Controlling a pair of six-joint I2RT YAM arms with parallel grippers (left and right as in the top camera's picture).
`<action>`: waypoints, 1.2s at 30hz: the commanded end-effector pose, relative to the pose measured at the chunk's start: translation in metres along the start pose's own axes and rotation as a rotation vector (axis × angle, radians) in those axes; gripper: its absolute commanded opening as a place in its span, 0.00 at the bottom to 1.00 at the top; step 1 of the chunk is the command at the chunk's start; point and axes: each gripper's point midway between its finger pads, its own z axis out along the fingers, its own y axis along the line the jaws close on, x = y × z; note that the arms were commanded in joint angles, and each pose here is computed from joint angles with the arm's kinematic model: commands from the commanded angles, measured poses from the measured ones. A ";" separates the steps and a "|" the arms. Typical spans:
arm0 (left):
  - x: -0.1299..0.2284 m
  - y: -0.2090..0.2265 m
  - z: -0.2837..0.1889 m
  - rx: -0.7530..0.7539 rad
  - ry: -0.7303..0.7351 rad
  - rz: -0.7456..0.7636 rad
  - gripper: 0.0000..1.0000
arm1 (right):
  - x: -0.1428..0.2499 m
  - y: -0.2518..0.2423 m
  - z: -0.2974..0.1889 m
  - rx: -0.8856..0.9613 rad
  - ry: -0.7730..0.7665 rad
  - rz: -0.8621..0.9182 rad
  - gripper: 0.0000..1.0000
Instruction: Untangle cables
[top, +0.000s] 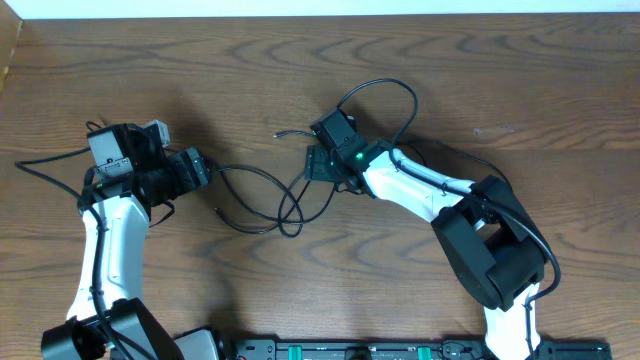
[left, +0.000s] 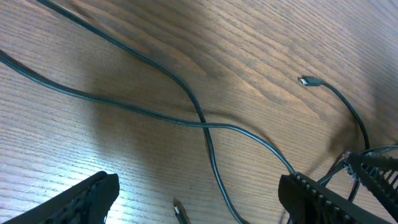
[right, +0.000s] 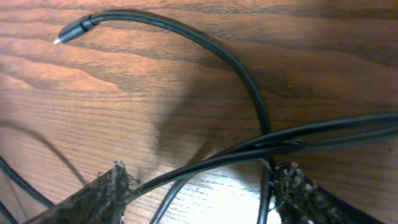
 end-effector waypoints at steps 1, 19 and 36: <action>0.007 -0.001 0.003 0.011 0.019 0.009 0.87 | 0.020 -0.027 0.024 0.066 0.065 0.025 0.80; 0.007 -0.001 0.003 0.011 0.019 0.009 0.87 | 0.034 0.006 0.017 -0.127 0.272 0.510 0.60; 0.007 -0.001 0.003 0.011 0.019 0.009 0.87 | 0.031 -0.006 0.022 -0.033 0.169 0.456 0.07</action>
